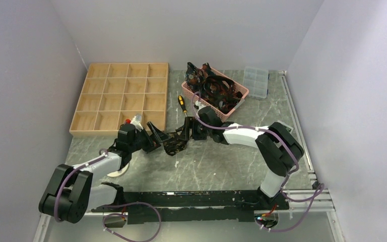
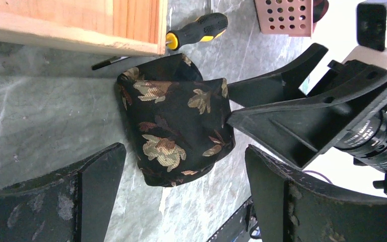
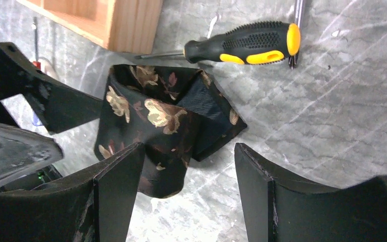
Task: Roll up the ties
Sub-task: Roll the tie at the center of the board.
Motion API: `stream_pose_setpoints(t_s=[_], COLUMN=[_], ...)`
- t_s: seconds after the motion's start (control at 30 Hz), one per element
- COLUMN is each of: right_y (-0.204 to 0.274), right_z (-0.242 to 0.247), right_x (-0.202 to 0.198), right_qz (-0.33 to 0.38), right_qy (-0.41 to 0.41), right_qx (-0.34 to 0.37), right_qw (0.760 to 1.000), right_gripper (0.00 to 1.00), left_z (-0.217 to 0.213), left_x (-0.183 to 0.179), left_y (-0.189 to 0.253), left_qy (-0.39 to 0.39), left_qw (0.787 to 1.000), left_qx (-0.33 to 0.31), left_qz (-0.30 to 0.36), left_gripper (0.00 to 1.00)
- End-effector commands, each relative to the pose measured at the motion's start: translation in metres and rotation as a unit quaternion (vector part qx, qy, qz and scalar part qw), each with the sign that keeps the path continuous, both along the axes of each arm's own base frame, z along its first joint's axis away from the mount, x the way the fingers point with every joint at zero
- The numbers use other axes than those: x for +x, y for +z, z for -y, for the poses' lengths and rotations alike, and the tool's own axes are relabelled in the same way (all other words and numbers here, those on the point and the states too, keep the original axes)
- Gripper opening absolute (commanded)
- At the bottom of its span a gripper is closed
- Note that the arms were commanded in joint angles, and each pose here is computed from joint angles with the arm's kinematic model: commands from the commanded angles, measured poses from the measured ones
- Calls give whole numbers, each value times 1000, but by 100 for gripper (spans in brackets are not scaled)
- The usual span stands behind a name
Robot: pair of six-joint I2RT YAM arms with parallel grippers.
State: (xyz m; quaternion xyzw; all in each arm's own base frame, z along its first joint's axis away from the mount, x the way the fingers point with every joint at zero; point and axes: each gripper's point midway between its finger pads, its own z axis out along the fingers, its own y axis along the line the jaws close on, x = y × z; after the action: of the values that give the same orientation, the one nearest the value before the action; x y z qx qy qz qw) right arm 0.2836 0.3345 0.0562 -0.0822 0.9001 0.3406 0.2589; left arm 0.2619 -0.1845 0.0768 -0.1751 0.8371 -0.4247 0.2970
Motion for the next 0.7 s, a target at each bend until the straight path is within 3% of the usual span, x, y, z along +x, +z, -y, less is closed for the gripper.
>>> stream_pose_setpoints(t_s=[0.0, 0.13, 0.67], right_y=[43, 48, -23], right_z=[-13, -20, -4], right_x=[8, 6, -10], right_qz=[49, 53, -10], right_qy=[-1, 10, 13], right_qx=[52, 47, -22], right_qw=[997, 997, 1000], right_gripper=[71, 71, 69], left_z=[5, 6, 20], left_x=[-3, -7, -10], left_y=[2, -6, -39], left_qy=[-22, -28, -68], left_qw=[1000, 999, 996], left_qx=[-14, -18, -44], left_qz=[10, -1, -34], left_gripper=[93, 93, 93])
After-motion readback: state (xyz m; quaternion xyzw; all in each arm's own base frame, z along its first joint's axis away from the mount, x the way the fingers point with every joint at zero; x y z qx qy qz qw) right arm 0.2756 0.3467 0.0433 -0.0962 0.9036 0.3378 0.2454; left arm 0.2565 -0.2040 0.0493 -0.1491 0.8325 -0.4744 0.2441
